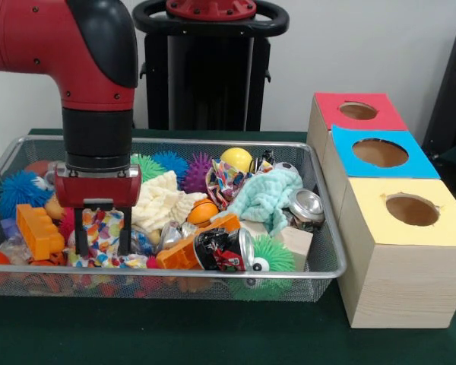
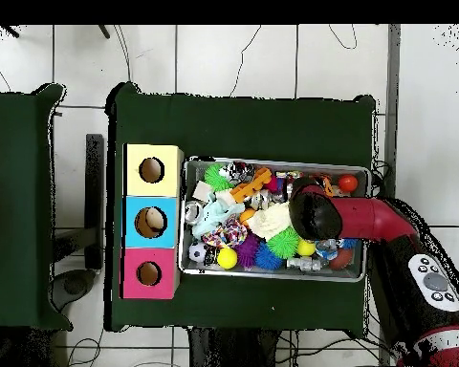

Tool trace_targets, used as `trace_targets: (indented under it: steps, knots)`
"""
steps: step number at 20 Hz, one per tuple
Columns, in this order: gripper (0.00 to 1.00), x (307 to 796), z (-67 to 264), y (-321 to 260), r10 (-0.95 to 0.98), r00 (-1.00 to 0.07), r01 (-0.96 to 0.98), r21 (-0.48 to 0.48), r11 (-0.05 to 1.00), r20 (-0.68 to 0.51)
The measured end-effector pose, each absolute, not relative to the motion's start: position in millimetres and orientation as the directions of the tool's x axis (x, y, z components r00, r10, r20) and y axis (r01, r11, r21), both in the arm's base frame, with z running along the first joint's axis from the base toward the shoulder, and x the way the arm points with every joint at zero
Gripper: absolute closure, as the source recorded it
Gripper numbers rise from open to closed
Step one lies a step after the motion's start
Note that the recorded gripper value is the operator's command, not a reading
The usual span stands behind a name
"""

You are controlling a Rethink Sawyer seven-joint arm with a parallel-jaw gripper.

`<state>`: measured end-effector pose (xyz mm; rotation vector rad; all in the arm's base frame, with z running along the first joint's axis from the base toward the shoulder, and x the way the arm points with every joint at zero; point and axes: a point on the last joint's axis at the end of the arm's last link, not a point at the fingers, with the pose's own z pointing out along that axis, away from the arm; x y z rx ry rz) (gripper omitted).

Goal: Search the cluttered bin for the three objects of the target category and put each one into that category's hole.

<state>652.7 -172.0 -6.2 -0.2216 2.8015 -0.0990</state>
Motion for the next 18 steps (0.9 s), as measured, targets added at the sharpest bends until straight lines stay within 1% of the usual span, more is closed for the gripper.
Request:
trace_targets:
  steps: [7, 18]
  knots:
    - [0.0, 647, -17, -167, -0.159, -0.939, -0.142, -0.076, 0.987, -0.305]
    - [0.0, 646, -19, -151, -0.192, -0.94, -0.174, -0.089, 0.981, -0.282]
